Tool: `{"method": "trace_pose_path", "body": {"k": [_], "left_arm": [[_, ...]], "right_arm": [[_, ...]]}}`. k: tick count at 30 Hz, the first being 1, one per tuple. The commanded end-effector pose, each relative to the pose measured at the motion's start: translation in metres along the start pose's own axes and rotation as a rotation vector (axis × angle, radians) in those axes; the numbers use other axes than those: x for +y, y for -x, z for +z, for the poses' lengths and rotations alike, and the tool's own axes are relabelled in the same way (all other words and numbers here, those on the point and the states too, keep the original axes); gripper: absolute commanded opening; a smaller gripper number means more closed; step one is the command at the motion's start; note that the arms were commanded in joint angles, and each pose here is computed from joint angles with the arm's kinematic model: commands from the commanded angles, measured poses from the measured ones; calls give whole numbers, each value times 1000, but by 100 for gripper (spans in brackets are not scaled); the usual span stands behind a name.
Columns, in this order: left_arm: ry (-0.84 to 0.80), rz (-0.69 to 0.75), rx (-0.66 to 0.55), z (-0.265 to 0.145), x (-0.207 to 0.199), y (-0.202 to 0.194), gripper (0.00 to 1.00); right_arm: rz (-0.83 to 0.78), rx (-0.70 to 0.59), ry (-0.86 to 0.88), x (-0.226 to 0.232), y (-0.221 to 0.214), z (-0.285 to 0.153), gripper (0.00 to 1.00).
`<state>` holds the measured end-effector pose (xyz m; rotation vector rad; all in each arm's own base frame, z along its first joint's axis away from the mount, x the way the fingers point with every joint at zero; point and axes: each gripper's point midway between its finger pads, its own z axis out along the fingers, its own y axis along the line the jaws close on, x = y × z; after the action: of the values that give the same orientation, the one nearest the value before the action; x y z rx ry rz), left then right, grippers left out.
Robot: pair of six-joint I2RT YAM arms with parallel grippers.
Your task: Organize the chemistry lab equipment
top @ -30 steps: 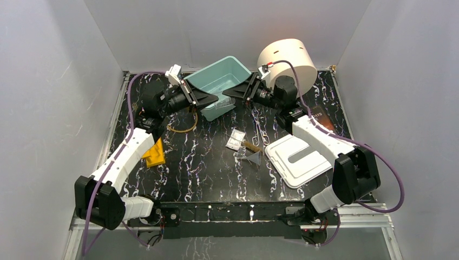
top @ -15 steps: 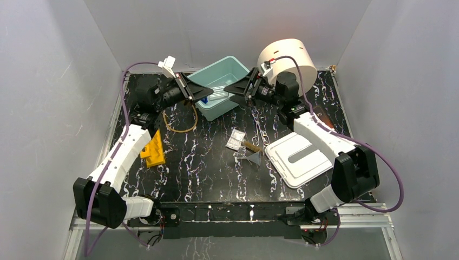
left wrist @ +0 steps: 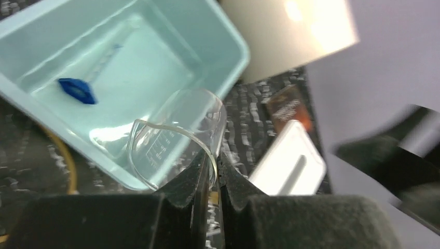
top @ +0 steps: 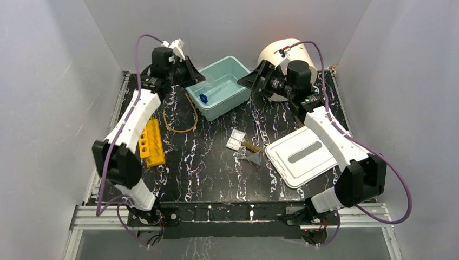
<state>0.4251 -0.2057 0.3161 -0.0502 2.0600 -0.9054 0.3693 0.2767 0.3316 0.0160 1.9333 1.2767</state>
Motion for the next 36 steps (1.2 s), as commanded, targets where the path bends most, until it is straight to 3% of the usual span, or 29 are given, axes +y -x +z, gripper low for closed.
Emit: {"method": "trace_pose_path", "body": {"k": [1,4,11,23,34,36], "left_arm": [[240,111,105,28,51,-8,0],[374,86,192,58,82,-22,0],[497,95,297,106,113,-41,0],[646,265,445,126,126,-100,0],[690,335,512,124,136,-118,0],[692,339,520,123,136,-120,6]], "right_arm": [[-230,-90,-70,10,25,-25,93],[-299,-120,-116,4,31,-34,92],[-334,-135,-195,-12,31,-41,92],[-263,-41,-207,-30,12,-24,90],[-241,-21,-206,-34,5,-24,89],[-240,-20,-207,-34,4,-24,89]]}}
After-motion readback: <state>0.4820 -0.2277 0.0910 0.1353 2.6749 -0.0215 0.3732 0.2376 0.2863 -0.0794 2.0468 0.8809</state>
